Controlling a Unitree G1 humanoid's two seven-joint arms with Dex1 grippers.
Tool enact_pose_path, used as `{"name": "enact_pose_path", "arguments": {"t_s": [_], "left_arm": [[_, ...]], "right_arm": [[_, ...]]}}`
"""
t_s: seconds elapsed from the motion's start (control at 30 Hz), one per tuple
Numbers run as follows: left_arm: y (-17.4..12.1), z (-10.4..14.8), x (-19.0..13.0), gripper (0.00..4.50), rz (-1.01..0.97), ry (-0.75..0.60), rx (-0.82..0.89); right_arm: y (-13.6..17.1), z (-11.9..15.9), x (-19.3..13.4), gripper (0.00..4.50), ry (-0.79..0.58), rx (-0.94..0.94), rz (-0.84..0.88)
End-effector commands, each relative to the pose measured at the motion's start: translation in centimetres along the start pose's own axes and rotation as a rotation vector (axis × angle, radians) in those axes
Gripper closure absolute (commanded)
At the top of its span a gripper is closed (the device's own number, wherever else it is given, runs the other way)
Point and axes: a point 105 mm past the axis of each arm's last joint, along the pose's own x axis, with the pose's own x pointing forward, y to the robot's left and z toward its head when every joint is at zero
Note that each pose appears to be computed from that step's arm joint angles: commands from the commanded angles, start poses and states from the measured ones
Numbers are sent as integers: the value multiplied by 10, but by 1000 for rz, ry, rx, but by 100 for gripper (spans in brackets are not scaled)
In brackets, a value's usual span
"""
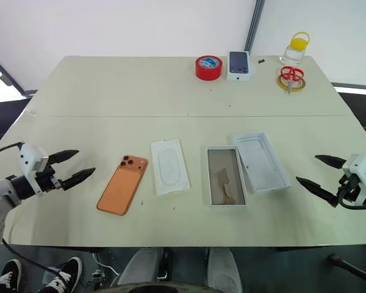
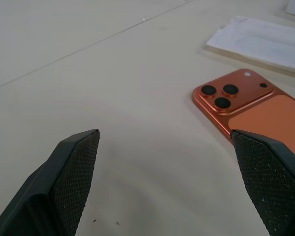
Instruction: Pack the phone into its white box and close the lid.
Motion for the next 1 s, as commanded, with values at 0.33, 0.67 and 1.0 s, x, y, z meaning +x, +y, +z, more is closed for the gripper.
{"name": "enact_pose_path", "arguments": {"t_s": [0.33,0.67,1.0], "left_arm": [[9,13,-1,5,64,-25,64],[9,16,-2,5,40,-42,83],[7,16,3,5,61,-34,112]], "right_arm": [[-4,19,10,1,-53,-48,-19],[-6,28,17,1,-65,-44,-23],[-6,27,17,1,-57,-58,-33]]}}
